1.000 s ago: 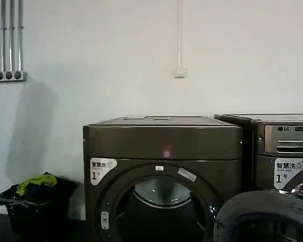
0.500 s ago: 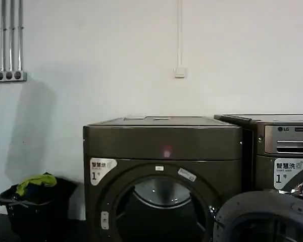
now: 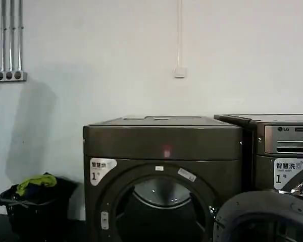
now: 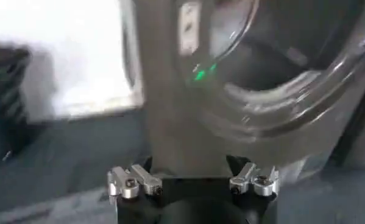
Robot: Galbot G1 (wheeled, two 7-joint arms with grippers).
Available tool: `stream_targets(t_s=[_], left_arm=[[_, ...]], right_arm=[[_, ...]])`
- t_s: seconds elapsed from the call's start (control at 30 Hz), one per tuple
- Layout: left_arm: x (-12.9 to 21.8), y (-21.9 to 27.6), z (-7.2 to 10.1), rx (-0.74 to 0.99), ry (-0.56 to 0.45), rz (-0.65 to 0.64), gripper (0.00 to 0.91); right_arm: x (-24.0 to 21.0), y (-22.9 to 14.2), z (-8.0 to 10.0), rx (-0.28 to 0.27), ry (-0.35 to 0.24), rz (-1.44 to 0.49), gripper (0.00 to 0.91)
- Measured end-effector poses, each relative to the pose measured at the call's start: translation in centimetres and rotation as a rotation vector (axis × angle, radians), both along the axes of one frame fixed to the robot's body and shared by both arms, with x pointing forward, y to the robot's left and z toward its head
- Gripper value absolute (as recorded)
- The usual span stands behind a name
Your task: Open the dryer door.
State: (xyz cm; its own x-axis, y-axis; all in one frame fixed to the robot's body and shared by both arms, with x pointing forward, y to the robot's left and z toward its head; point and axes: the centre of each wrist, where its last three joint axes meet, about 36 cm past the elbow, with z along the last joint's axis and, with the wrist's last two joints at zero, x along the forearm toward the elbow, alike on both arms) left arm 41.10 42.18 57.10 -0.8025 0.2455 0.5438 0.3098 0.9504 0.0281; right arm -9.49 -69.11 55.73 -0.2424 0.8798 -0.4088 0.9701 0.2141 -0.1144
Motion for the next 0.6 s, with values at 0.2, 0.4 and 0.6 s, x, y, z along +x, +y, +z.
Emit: stream_targets(t_s=[0.2, 0.4, 0.6], left_arm=[[0.6, 1.6, 2.9, 0.019, 0.033, 0.084, 0.907], [1.5, 3.2, 3.7, 0.063, 0.067, 0.132, 0.907], [2.4, 5.4, 3.0, 0.091, 0.132, 0.121, 0.907]], right_arm=[[-0.2, 0.0, -0.3, 0.007, 0.002, -0.005, 0.907], [-0.4, -0.1, -0.6, 0.013, 0.005, -0.008, 0.907], [-0.1, -0.1, -0.8, 0.015, 0.007, -0.003, 0.907]])
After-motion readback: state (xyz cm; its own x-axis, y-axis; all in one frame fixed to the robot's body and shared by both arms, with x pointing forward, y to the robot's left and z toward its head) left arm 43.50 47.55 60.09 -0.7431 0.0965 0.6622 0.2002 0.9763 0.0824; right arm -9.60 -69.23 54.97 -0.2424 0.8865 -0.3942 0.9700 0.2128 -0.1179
